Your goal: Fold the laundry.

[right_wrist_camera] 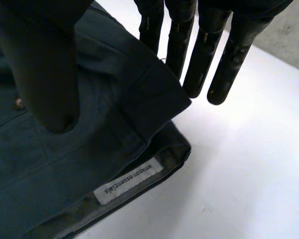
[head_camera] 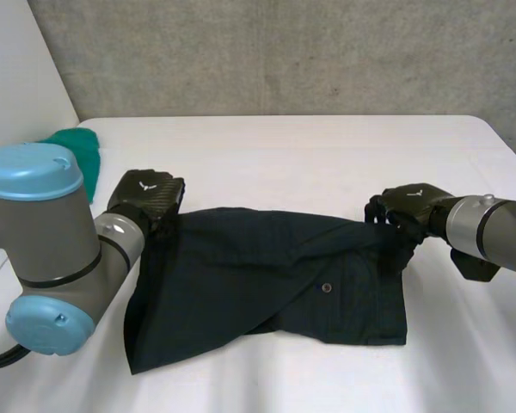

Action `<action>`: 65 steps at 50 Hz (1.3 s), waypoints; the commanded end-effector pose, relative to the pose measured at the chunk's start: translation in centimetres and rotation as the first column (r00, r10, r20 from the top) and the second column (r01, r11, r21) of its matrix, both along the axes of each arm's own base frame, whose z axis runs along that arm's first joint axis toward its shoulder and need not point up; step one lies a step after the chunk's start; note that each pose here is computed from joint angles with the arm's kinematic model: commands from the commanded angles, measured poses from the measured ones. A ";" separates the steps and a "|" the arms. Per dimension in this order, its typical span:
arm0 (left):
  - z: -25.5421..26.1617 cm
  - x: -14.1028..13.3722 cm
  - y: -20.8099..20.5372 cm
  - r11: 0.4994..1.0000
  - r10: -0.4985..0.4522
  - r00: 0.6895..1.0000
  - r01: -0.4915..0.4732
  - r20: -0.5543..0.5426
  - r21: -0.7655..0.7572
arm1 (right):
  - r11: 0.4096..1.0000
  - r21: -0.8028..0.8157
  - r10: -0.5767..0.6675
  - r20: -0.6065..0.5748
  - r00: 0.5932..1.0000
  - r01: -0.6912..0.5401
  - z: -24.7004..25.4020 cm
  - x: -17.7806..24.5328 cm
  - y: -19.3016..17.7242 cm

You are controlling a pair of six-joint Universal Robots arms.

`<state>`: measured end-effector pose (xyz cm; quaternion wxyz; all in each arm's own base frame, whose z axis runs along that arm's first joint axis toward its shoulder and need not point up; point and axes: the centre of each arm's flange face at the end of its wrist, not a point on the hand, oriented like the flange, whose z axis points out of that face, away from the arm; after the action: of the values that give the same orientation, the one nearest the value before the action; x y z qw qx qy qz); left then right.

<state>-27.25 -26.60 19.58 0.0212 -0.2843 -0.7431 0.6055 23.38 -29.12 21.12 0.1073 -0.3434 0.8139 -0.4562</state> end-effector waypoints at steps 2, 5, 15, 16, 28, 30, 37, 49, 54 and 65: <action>0.3 0.0 0.1 1.000 0.000 1.000 0.000 -0.004 -0.006 | 1.000 0.004 0.003 0.000 1.000 -0.003 -0.2 0.4 -0.9; 0.3 0.0 0.1 1.000 -0.001 1.000 0.001 -0.004 -0.008 | 1.000 0.012 0.003 -0.004 1.000 -0.002 -0.7 0.5 -1.3; -1.0 -0.3 -0.6 1.000 -0.001 1.000 0.001 -0.003 0.005 | 0.999 0.049 0.016 -0.019 1.000 -0.015 -4.0 1.9 -3.2; -1.0 -0.4 -0.7 1.000 -0.001 1.000 0.001 -0.005 0.001 | 0.999 0.053 0.009 -0.029 1.000 -0.008 -4.7 2.1 -3.6; -0.2 -0.7 -1.3 0.999 -0.004 1.000 0.003 -0.017 -0.034 | 0.999 0.040 -0.025 0.008 1.000 0.025 -4.8 2.7 -4.8; -0.2 -0.8 -1.7 0.999 -0.003 1.000 0.002 -0.021 -0.045 | 1.000 0.011 -0.016 0.021 1.000 0.016 -4.1 3.0 -5.4; 1.3 -2.8 -5.7 0.977 -0.023 0.998 0.010 -0.057 -0.211 | 0.975 -0.215 -0.028 0.090 0.996 0.047 0.9 3.8 -8.9; 21.1 -2.4 -6.1 0.616 -0.116 0.946 -0.171 -0.304 -0.769 | 0.607 -0.763 0.180 0.406 0.896 0.223 20.6 5.3 -7.5; 23.2 -1.8 -3.4 0.597 -0.144 0.937 -0.173 -0.317 -0.784 | 0.596 -0.771 0.191 0.405 0.894 0.222 21.9 4.7 -5.5; 12.1 -0.5 -1.5 0.843 -0.044 0.983 -0.058 -0.176 -0.534 | 0.782 -0.616 0.083 0.256 0.963 0.096 12.7 4.0 -2.8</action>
<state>-28.48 -29.01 40.04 0.0150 -0.1647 -0.4200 0.8924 27.77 -33.30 41.45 0.1197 -0.2449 0.5047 -0.8191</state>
